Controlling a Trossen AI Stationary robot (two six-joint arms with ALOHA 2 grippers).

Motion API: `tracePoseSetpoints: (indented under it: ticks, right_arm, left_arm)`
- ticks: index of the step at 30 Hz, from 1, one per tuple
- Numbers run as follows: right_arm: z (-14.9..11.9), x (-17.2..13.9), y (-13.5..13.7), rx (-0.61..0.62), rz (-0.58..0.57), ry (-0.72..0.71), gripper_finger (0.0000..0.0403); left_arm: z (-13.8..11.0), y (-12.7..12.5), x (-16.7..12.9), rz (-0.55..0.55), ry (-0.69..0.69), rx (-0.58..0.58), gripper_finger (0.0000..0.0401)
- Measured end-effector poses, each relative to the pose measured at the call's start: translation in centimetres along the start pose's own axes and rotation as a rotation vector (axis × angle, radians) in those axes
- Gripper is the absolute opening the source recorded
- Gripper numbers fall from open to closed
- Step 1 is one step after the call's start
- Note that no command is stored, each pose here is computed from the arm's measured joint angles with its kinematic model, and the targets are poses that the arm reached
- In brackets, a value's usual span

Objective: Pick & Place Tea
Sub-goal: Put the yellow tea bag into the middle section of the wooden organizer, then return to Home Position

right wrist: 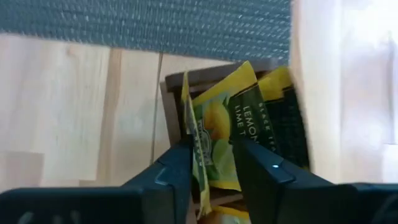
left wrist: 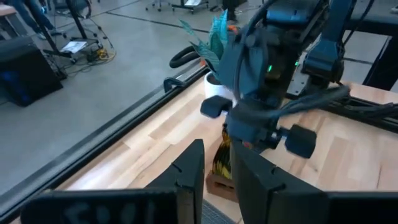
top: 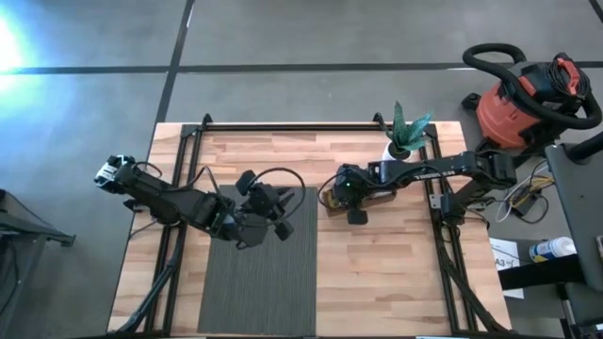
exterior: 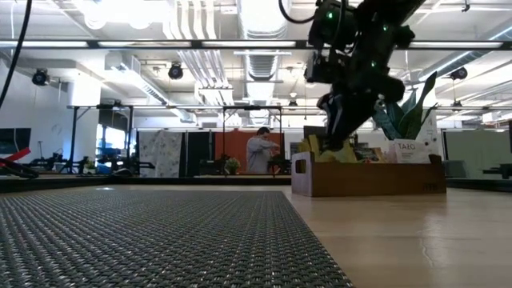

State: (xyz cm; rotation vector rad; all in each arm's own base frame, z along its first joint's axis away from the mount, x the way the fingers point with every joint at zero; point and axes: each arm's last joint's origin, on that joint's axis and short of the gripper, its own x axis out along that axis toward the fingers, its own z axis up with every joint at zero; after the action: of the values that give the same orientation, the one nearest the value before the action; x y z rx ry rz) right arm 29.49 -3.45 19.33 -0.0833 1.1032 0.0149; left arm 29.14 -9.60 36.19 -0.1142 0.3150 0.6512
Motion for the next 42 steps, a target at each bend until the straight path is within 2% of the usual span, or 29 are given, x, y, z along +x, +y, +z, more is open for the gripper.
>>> tracePoseSetpoints:
  ticks: [6, 12, 15, 19, 23, 25, 27, 29, 33, 38, 42]
  right_arm:
    - [0.8, -2.7, -0.1, 0.016, -0.002, -0.007, 0.0141]
    - [0.9, -5.7, 0.0, 0.037, -0.005, -0.026, 0.0153]
    - [0.8, -7.6, 0.1, 0.138, -0.006, -0.057, 0.0155]
    - [0.6, -11.0, 0.2, 0.342, -0.001, -0.132, 0.0155]
    - [0.2, -14.7, 0.3, 0.493, 0.016, -0.205, 0.0155]
    - [0.0, -16.6, 0.5, 0.568, 0.036, -0.275, 0.0155]
    - [-0.4, -18.4, 1.0, 0.555, 0.083, -0.336, 0.0155]
    - [-1.0, -19.9, 1.9, 0.511, 0.13, -0.397, 0.0156]
    - [-2.7, -21.6, 4.1, 0.431, 0.233, -0.516, 0.0152]
    - [-5.0, -20.3, 7.1, 0.399, 0.361, -0.67, 0.0144]
    - [-7.4, -18.3, 8.3, 0.464, 0.371, -0.776, 0.0138]
  left_arm:
    - [0.0, 0.3, -0.2, 0.009, 0.008, 0.018, 0.0073]
    - [0.2, 0.6, -0.4, 0.027, -0.005, 0.033, 0.0073]
    - [0.4, 0.8, -0.7, 0.024, -0.012, 0.024, 0.0073]
    - [0.7, 1.3, -0.9, -0.019, 0.011, 0.054, 0.0073]
    - [0.9, 2.1, -1.3, 0.081, -0.024, 0.129, 0.0073]
    - [1.2, 2.3, -1.5, 0.091, -0.041, 0.078, 0.0073]
    - [1.2, 2.1, -1.5, 0.034, -0.023, 0.011, 0.0073]
    - [1.1, 1.9, -1.3, -0.06, 0.033, 0.01, 0.0073]
    - [0.6, 1.5, 0.9, -0.229, 0.078, -0.042, 0.0073]
    - [-1.2, 1.6, 4.1, -0.503, -0.042, -0.113, 0.0073]
    - [-2.3, 3.6, 5.0, -0.585, -0.109, -0.171, 0.0073]
